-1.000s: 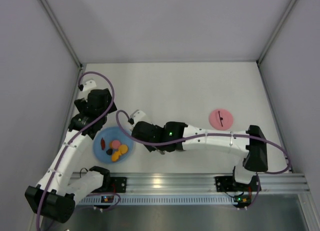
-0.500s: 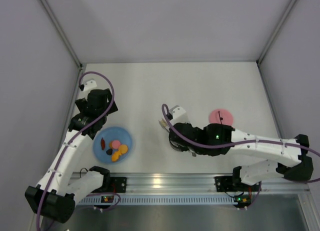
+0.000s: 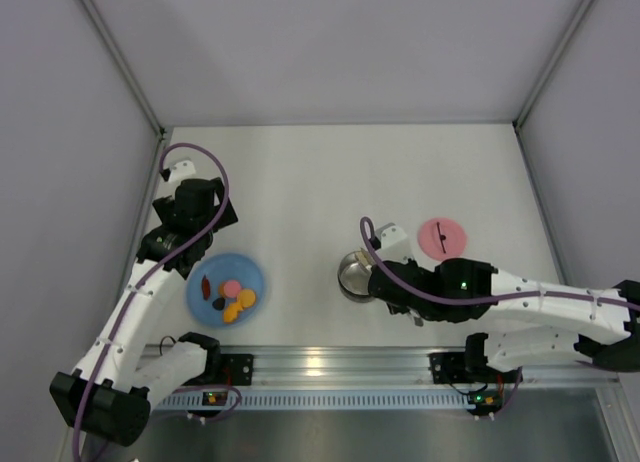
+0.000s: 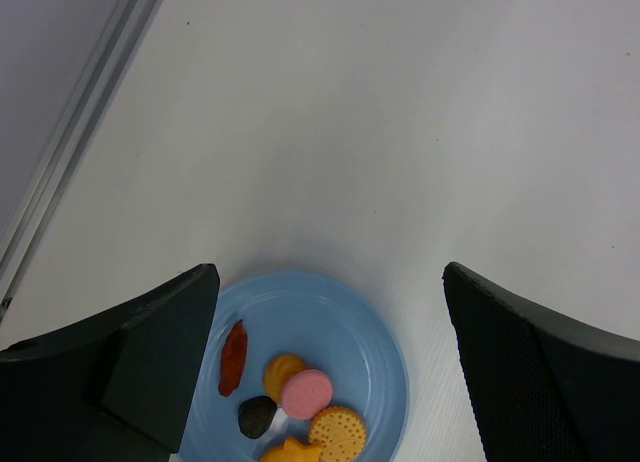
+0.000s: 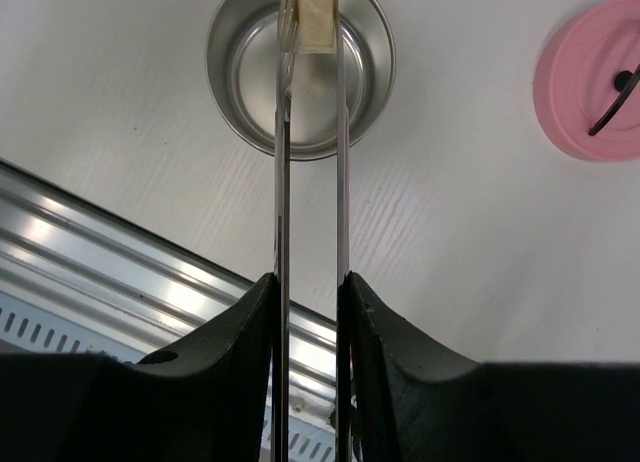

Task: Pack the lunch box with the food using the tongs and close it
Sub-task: Place the fake food in the packing box, then pick up the fake food from the plate.

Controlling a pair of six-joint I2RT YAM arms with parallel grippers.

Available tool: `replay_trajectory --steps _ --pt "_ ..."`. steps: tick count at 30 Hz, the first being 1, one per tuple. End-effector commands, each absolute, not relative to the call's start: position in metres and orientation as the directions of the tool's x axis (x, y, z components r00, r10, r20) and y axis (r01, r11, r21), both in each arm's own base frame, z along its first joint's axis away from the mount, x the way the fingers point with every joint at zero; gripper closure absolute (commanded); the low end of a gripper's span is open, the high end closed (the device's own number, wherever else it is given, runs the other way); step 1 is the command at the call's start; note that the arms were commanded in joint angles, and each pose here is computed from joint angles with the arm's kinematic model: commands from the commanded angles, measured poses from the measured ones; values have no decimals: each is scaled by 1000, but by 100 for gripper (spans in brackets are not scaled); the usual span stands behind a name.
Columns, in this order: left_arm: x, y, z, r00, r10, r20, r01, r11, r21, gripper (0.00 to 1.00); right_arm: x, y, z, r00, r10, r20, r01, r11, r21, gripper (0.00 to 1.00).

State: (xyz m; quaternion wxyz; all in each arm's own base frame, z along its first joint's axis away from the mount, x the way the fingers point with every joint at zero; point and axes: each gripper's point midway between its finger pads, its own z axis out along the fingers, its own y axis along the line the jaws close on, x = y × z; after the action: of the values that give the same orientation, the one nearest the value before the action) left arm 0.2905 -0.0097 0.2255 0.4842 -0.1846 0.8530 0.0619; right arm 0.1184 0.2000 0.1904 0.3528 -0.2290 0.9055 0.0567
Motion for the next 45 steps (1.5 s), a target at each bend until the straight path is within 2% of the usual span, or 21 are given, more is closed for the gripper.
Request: replay_trajectory --steps 1,9,18,25,34,45 --pt "294 -10 247 -412 -263 -873 -365 925 -107 1 123 195 194 -653 -341 -676 -420 906 -50 67" --pt "294 -10 248 -409 -265 -873 -362 925 -111 1 122 194 196 -653 -339 -677 -420 906 -50 60" --pt "293 -9 248 -408 -266 -873 -367 924 -110 1 127 220 221 -622 -350 -701 -467 884 -27 61" --pt "294 -4 248 -400 -266 -877 -393 914 -99 1 130 281 246 -570 -377 -730 -578 815 30 63" --pt "294 2 244 -409 -267 -872 -420 904 -79 1 122 385 241 -534 -404 -742 -707 695 130 63" --pt "296 3 239 -424 -270 -865 -429 900 -71 1 123 463 221 -493 -465 -735 -780 611 137 56"
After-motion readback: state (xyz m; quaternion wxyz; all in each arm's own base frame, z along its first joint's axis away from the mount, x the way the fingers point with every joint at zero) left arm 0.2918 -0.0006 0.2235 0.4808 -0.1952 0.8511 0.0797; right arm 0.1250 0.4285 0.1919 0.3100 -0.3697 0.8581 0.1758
